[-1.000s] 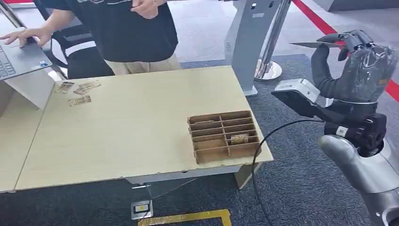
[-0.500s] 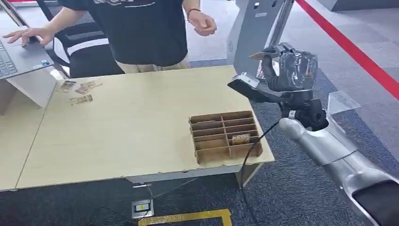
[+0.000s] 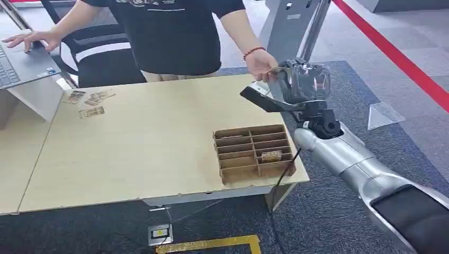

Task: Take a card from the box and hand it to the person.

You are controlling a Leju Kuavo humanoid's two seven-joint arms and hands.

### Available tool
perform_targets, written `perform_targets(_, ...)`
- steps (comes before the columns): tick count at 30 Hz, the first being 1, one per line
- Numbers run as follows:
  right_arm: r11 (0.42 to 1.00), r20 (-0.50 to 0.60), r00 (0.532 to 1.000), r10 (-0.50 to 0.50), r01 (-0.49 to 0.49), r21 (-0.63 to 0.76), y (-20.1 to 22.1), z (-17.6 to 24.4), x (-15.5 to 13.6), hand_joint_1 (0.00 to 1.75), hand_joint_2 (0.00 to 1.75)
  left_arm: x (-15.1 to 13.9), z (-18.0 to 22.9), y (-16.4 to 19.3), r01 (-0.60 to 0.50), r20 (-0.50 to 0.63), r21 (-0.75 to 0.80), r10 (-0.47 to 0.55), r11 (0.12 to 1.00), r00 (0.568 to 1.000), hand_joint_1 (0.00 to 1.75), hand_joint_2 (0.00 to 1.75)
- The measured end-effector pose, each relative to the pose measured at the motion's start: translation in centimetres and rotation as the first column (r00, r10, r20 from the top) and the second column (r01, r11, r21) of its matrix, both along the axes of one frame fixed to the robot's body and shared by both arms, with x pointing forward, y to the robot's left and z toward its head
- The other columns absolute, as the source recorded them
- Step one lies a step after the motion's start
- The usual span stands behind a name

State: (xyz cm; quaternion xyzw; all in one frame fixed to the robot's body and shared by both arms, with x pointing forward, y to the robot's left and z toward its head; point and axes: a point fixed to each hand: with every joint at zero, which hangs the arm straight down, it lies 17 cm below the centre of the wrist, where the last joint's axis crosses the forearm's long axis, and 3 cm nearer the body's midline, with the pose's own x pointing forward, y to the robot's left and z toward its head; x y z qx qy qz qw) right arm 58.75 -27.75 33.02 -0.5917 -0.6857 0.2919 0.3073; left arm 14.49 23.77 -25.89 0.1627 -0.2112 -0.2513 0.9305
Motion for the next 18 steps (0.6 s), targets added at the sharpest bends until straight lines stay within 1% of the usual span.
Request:
perform_targets(9, 1.0, -0.044, 0.999, -0.001, 0.0, -0.01, 0.5, -1.7, 0.9, 1.75, 1.75, -0.1, 0.0, 0.2, -0.003, 0.001, 0.002, 0.003, 1.0, 1.0, 0.0, 1.75)
perform_targets(10, 1.0, -0.049, 0.999, -0.001, 0.0, -0.012, 0.5, -1.9, 1.0, 1.26, 1.75, -0.1, 0.0, 0.2, -0.002, 0.001, 0.002, 0.002, 1.0, 1.0, 0.0, 1.75)
perform_targets(11, 1.0, -0.053, 0.999, -0.002, 0.001, -0.013, 0.5, -2.0, 1.0, 0.0, 1.75, -0.2, 0.0, 0.2, -0.003, 0.0, 0.002, 0.003, 1.0, 1.0, 0.0, 1.75)
perform_targets(18, 1.0, -0.069, 0.998, -0.006, 0.005, -0.015, 0.5, -2.7, 1.2, 0.0, 1.75, -0.2, 0.0, 0.3, -0.013, 0.007, 0.001, 0.013, 1.0, 1.0, 0.0, 1.75)
